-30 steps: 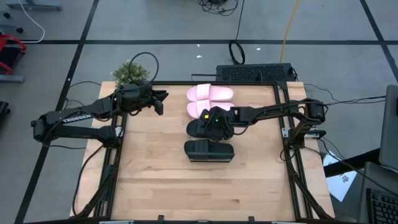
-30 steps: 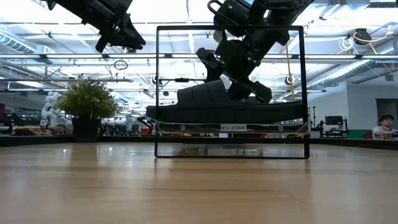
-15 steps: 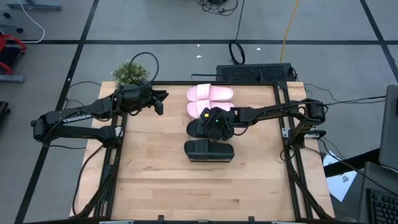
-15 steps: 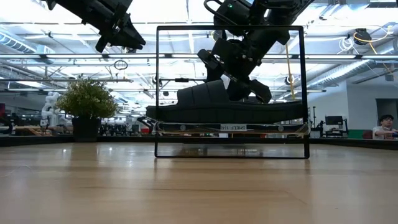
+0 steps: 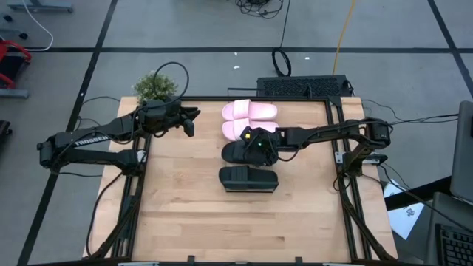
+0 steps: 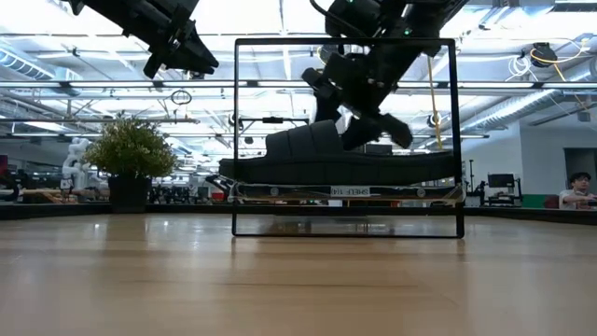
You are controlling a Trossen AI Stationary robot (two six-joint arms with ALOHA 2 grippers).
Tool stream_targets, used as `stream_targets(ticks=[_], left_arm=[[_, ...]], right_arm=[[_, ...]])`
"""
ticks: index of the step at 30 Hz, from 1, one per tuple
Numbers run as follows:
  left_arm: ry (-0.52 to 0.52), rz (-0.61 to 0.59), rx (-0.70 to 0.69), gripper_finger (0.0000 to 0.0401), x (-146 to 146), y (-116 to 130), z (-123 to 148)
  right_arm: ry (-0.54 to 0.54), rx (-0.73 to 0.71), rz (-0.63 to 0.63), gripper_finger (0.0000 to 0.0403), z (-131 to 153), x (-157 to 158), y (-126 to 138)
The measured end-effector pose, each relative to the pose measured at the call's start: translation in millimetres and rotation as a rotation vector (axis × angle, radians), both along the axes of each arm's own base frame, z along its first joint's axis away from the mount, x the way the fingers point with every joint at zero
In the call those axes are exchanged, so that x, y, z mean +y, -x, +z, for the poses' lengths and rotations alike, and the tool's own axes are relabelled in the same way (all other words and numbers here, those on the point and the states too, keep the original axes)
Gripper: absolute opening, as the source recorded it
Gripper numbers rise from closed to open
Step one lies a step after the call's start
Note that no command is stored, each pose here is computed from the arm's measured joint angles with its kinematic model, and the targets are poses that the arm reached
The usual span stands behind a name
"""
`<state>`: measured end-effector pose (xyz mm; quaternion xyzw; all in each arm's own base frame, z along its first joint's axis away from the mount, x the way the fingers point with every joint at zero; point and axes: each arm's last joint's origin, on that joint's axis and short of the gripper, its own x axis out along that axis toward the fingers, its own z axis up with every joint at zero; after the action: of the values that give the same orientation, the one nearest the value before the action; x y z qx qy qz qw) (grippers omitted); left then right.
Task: Pick and place slides into the shelf
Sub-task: Put the black slipper on the shelf, then return to Home Position
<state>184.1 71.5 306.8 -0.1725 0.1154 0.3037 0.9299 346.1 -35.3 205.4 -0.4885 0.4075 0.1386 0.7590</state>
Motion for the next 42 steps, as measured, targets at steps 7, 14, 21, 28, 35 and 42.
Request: stream_targets(ticks=[7, 14, 21, 28, 35, 42], left_arm=[[-0.005, -0.002, 0.004, 0.0083, 0, 0, 0], [-0.007, -0.007, 0.005, 0.0083, -1, -1, 0], [-0.009, -0.011, 0.007, 0.0083, -2, -1, 0], [0.006, -0.021, -0.001, 0.0083, -4, -2, 0], [0.159, -0.103, -0.072, 0.0083, -11, -4, -1], [0.270, -0.171, -0.109, 0.0083, -22, -8, -1]], right_arm=[[-0.030, 0.046, -0.013, 0.0162, 4, 8, 8], [-0.023, -0.001, -0.044, 0.0162, 22, 10, 17], [-0.031, -0.034, -0.062, 0.0162, 43, 16, 31], [0.057, -0.034, -0.103, 0.0162, 68, 35, 58], [-0.233, -0.013, -0.249, 0.0162, 83, 47, 93], [-0.387, 0.047, -0.316, 0.0162, 46, 48, 116]])
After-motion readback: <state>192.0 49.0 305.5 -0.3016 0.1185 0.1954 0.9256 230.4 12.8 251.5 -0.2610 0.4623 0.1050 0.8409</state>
